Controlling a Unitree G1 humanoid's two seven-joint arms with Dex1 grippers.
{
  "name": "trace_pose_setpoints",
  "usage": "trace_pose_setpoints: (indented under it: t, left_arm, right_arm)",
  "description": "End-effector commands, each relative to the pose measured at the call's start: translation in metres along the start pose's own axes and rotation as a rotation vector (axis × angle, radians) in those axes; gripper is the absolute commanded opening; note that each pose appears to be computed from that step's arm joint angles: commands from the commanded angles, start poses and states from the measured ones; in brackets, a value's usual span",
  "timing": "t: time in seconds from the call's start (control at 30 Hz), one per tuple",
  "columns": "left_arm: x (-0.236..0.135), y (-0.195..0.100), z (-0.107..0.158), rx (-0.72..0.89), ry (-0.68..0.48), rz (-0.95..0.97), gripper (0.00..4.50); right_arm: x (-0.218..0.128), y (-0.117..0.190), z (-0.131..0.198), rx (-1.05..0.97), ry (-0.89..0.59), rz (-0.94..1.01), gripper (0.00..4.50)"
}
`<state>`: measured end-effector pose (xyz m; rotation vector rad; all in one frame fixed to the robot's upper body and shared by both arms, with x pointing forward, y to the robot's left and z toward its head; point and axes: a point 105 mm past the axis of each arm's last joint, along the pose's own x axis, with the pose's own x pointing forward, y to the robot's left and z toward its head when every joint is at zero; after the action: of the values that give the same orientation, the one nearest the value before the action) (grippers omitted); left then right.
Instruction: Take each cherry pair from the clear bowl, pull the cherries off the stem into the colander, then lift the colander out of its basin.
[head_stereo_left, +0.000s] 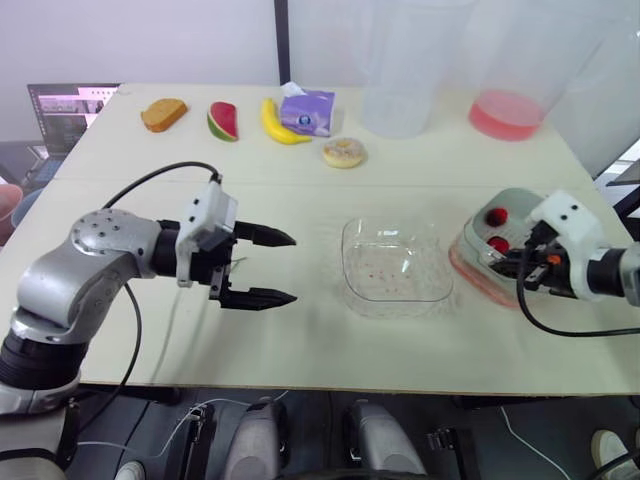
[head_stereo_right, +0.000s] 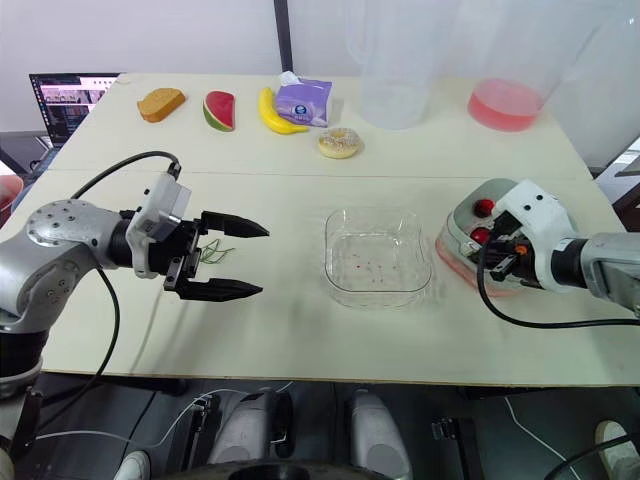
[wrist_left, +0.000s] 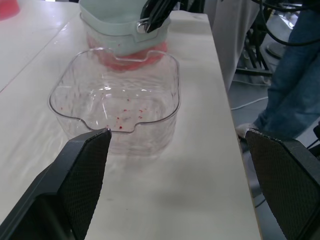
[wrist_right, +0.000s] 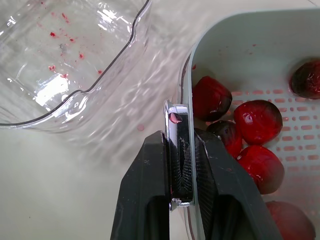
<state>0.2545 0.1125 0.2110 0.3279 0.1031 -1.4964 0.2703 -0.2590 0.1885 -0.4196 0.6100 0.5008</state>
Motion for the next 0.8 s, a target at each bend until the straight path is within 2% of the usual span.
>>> trace_pose_setpoints:
  t: [0.03,0.33,0.47,0.8]
  left_arm:
    - [0.0,0.0,0.008,0.034,-0.004,-0.002,4.5]
    - [0.001,0.002,0.01,0.033,-0.006,-0.002,4.5]
    - [0.002,0.002,0.011,0.032,-0.007,-0.001,4.5]
    - [0.003,0.003,0.011,0.026,-0.009,0.006,4.5]
  right_arm:
    - [-0.017,-0.007,0.017,-0.035,-0.052,-0.057,0.18]
    - [-0.018,-0.01,0.02,-0.028,-0.066,-0.068,0.18]
    - [-0.012,-0.006,0.01,-0.018,-0.038,-0.05,0.18]
    - [-0.02,-0.011,0.032,-0.053,-0.1,-0.077,0.18]
